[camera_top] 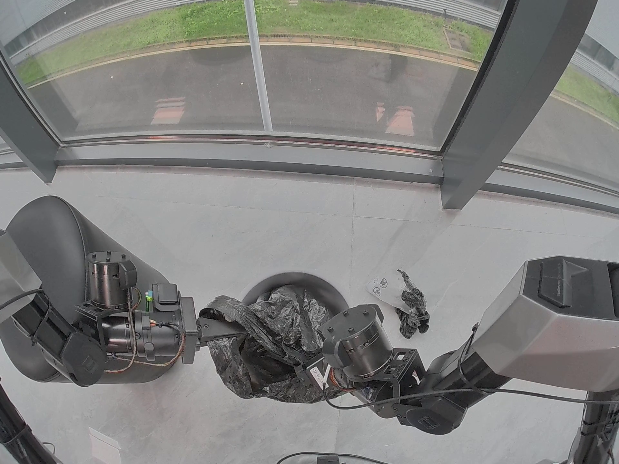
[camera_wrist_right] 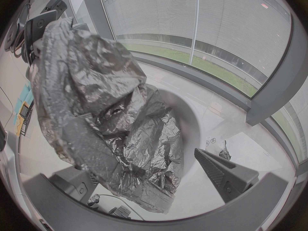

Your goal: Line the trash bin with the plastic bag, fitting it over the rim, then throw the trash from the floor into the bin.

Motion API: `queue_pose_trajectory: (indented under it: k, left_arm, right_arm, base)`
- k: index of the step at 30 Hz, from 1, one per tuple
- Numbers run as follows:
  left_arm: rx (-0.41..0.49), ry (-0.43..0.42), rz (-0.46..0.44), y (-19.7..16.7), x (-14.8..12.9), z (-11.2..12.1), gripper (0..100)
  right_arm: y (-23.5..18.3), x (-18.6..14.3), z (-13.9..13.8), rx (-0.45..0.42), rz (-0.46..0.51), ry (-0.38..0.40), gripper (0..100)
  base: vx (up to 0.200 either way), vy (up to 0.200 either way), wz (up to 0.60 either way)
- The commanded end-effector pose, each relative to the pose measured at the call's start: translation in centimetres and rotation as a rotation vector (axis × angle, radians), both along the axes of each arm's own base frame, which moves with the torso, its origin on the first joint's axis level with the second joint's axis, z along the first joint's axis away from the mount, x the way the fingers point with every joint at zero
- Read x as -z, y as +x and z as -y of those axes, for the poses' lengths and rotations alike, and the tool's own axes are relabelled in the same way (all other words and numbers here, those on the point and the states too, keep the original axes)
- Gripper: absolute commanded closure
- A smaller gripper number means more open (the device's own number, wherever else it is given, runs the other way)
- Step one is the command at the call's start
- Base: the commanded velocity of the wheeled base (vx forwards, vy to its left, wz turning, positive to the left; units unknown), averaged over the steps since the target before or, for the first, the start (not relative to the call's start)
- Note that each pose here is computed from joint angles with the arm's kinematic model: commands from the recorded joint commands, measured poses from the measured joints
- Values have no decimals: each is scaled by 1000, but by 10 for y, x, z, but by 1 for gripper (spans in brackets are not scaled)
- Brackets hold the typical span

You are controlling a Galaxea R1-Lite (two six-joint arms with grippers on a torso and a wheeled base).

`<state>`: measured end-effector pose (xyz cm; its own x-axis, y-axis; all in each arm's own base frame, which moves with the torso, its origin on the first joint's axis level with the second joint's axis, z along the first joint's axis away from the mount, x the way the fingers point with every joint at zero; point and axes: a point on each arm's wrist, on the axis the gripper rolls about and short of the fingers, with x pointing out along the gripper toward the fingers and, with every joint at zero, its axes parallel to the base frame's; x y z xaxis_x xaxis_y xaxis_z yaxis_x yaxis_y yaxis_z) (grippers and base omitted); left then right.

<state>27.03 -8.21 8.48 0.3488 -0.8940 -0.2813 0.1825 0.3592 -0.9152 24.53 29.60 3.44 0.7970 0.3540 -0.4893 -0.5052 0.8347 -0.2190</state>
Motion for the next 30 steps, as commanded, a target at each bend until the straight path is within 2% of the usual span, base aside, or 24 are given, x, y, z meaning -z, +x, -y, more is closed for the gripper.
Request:
queue_pose_trajectory:
  k: [1,3,6,22,25,26,28,30]
  left_arm:
    - [-34,116,68,-2,13,13,100]
    - [-66,181,105,-5,16,20,100]
    - [-90,212,131,-8,13,29,100]
    - [-92,230,253,-22,-10,25,100]
    - [-89,292,300,-23,-3,24,100]
    - [-103,365,344,-21,3,24,100]
    - [-118,458,398,-17,11,25,100]
    - [-134,513,429,-15,13,26,100]
  right_arm:
    - [-1,-8,1,3,17,7,0]
    - [1,-9,2,3,25,5,0]
    - [5,-10,3,11,36,15,0]
    - [30,-12,19,63,108,26,0]
    - [36,-15,21,68,141,25,0]
    - [38,-15,23,77,151,22,0]
    - [40,-16,25,93,159,18,0]
    - [40,-15,26,103,160,14,0]
  base:
    - [0,0,0]
    - [0,0,0]
    - [0,0,0]
    - [0,0,0]
    - [0,0,0]
    - [0,0,0]
    - [0,0,0]
    - [0,0,0]
